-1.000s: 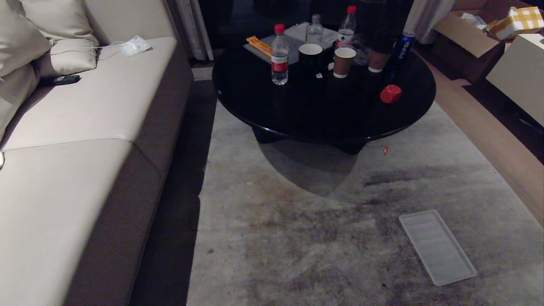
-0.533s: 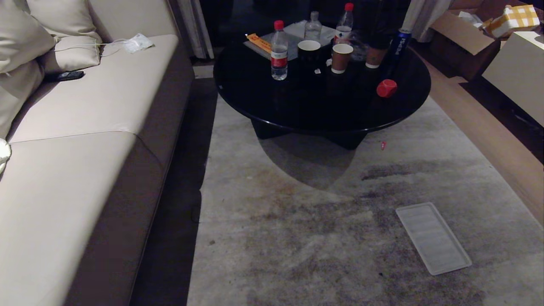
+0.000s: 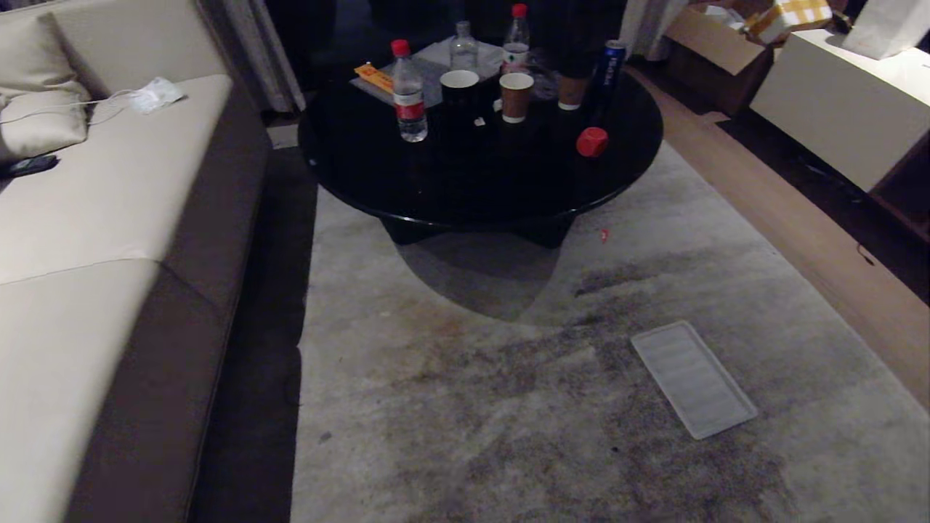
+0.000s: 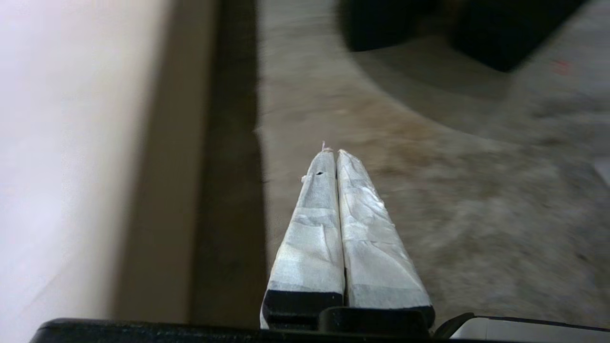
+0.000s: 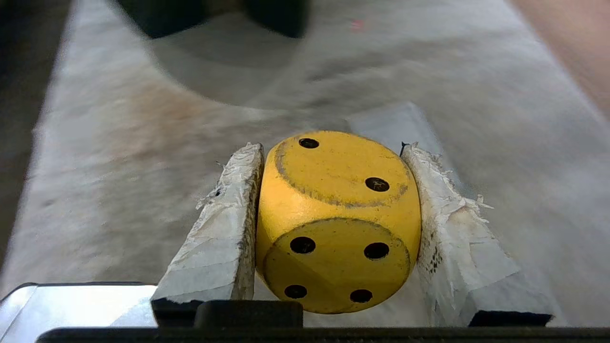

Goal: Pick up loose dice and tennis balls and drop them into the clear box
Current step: Put the toys in the box

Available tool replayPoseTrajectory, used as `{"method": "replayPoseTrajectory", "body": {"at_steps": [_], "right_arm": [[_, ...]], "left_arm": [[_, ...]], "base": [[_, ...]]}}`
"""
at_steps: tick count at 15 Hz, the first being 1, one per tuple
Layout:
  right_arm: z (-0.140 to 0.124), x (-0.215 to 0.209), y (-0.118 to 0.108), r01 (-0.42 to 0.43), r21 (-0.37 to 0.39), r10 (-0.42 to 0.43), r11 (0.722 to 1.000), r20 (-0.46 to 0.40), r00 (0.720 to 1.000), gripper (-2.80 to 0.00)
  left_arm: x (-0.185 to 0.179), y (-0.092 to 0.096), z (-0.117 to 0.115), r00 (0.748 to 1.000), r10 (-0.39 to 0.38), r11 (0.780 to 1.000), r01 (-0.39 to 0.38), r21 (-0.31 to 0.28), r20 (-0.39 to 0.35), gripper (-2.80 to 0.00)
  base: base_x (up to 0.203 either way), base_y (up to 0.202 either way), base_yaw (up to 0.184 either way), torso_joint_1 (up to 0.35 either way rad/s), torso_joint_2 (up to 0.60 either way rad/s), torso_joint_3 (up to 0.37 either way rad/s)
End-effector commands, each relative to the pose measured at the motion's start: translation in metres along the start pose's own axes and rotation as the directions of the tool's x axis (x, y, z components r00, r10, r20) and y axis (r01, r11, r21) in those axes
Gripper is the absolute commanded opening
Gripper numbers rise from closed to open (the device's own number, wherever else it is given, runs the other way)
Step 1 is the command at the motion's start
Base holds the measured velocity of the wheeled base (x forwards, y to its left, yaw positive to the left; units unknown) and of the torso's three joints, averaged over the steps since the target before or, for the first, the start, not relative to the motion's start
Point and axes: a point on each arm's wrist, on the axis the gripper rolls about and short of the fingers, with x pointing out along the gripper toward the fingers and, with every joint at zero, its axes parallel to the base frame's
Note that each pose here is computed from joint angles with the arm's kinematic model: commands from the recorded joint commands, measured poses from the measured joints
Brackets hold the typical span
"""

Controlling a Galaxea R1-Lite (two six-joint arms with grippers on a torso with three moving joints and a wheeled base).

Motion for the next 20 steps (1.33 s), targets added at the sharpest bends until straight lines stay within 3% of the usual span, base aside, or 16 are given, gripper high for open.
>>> {"method": "replayPoseTrajectory", "body": {"at_steps": [1, 20], "right_arm": [[-0.0012, 0.0004, 0.0000, 0.000, 0.001, 0.000, 1.000, -0.006, 1.000, -2.80], [-0.0012, 0.0004, 0.0000, 0.000, -0.001, 0.000, 1.000, -0.006, 1.000, -2.80]], "left_arm": [[0.0002, 0.0000, -0.0003, 1.000, 0.000, 1.000, 0.000, 0.004, -0.002, -2.80], [0.0002, -0.0001, -0.0003, 1.000, -0.003, 1.000, 0.003, 0.007, -0.002, -2.80]], "base": [[0.001, 0.010, -0.159, 0.002, 0.01, 0.001], [0.001, 0.009, -0.163, 0.002, 0.00, 0.002]]}}
